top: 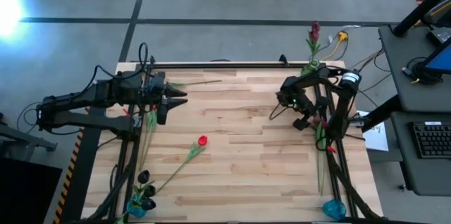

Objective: Sort flowers into vase by color
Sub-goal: Put the dark red tulip into the green vase

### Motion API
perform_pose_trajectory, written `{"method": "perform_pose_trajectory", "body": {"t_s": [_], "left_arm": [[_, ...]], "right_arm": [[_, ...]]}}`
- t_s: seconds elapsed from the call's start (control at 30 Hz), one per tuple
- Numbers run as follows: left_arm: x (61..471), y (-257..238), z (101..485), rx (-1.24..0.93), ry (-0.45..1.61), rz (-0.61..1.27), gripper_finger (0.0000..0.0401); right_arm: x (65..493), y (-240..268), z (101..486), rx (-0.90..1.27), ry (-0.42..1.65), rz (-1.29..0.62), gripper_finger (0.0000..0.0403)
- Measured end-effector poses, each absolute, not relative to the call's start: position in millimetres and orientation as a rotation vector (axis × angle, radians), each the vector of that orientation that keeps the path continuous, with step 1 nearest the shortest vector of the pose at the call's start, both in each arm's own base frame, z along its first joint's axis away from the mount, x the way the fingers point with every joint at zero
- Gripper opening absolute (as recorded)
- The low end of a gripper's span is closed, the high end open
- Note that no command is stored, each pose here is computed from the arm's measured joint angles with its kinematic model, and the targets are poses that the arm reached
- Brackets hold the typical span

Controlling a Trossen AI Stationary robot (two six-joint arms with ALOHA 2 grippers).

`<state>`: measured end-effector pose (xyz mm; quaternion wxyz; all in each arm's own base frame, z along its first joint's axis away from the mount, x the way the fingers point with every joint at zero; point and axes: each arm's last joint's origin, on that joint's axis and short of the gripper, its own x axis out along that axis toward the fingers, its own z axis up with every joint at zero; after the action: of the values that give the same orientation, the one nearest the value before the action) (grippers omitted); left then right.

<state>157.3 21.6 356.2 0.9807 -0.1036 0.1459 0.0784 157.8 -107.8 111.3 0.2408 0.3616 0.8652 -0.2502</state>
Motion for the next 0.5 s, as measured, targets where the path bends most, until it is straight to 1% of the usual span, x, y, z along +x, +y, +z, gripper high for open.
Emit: {"method": "perform_pose_trajectory", "body": {"t_s": [0.1, 0.2, 0.3, 0.37, 0.43, 0.5], "left_arm": [[157, 22, 356, -0.208, 0.294, 0.158, 0.0107], [157, 22, 356, -0.208, 0.294, 0.158, 0.0107], [157, 22, 356, -0.199, 0.295, 0.156, 0.0107], [157, 22, 356, -0.186, 0.296, 0.155, 0.0107], [157, 22, 356, -0.177, 0.297, 0.153, 0.0107], [157, 22, 356, -0.164, 0.295, 0.159, 0.0107]], "right_arm": [[155, -111, 103, 0.992, 2.417, -0.684, 0.0301], [163, -112, 102, 1.085, 2.378, -0.658, 0.0292], [179, -113, 106, 1.195, 2.235, -0.625, 0.0282], [194, -115, 116, 1.238, 2.115, -0.594, 0.0276], [207, -116, 130, 1.211, 2.020, -0.577, 0.0270], [214, -116, 146, 1.130, 1.962, -0.594, 0.0265]]}}
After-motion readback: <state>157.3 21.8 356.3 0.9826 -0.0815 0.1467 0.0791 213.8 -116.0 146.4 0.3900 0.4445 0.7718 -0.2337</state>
